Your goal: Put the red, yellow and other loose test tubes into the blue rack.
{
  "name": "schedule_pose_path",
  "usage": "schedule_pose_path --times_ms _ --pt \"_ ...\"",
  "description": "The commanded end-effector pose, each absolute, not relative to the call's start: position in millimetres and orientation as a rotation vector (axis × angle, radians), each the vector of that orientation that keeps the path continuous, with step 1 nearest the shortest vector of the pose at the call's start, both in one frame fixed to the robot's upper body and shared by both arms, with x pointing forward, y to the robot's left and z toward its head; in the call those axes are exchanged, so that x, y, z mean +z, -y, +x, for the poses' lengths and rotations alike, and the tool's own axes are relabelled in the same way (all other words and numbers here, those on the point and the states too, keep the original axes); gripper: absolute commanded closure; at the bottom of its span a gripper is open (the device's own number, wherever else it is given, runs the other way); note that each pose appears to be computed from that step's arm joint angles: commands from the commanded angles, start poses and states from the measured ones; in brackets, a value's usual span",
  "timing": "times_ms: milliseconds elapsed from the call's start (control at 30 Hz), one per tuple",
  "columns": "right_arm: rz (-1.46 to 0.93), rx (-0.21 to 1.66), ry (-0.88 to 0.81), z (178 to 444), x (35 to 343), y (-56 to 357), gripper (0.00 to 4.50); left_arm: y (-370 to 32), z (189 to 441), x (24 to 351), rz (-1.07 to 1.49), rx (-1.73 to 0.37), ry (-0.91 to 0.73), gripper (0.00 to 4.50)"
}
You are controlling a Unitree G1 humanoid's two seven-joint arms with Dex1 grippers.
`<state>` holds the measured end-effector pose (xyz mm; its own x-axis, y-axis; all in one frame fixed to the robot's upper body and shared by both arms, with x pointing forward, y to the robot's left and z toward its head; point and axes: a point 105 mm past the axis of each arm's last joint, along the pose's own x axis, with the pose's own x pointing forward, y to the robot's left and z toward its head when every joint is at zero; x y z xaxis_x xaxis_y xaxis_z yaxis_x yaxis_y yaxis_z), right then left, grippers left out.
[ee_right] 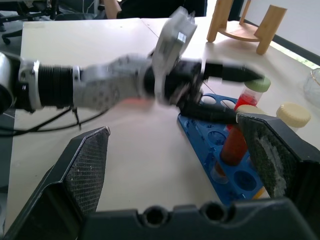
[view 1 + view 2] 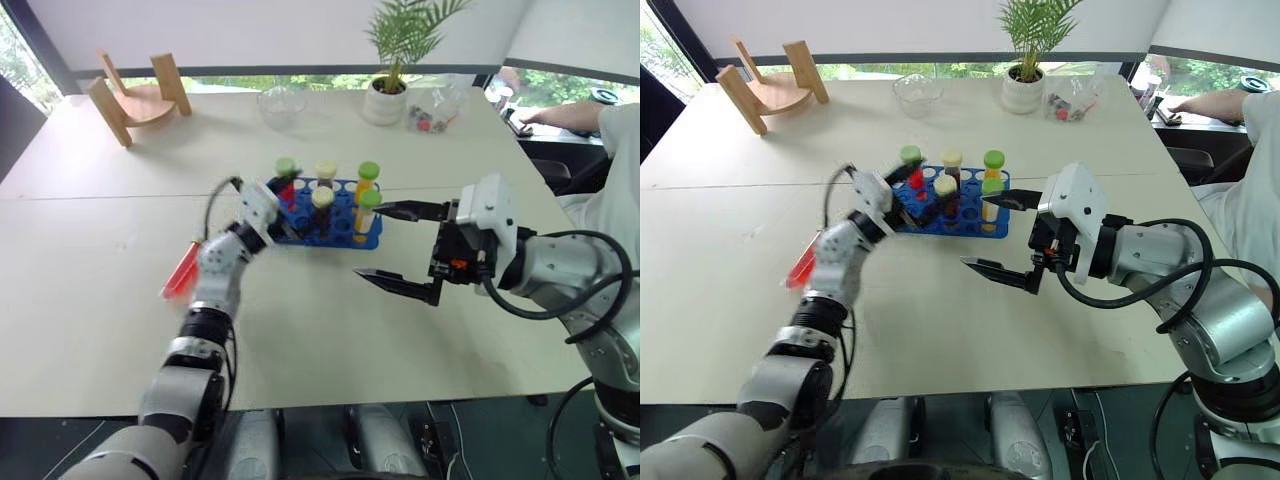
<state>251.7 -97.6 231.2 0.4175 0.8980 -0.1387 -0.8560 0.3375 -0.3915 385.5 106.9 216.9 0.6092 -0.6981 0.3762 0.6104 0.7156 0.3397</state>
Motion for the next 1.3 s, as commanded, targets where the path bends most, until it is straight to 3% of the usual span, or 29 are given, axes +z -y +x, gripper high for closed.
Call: schedule_pose_path --times_ms 33,233,400,600,900,1000,1167,1267,1300 --pt "-0.457 1.154 0.15 249 238 97 0.0 -128 371 255 0.146 -0.8 0.383 0.03" --pt "-0.455 1.182 0.153 253 236 96 0.0 -185 331 203 0.219 -0.867 -0.296 0.03" --pt "-0.459 1.206 0.161 255 236 93 0.0 -244 321 165 0.265 -0.691 -0.657 0.03" --pt "-0.463 1.211 0.175 256 236 91 0.0 -263 334 145 0.263 -0.577 -0.785 0.03" --pt "-0.466 1.189 0.178 255 237 91 0.0 -245 355 118 0.211 -0.546 -0.863 0.03" --pt "-0.467 1.181 0.175 255 238 92 0.0 -247 361 106 0.245 -0.513 -0.88 0.89" --pt "-0.472 1.17 0.173 254 239 94 0.0 -246 361 113 0.245 -0.539 -0.861 3.23" --pt "-0.474 1.166 0.172 253 239 95 0.0 -230 364 135 0.197 -0.629 -0.744 3.26" --pt "-0.474 1.164 0.171 253 238 96 0.0 -217 368 158 0.126 -0.693 -0.632 3.26"
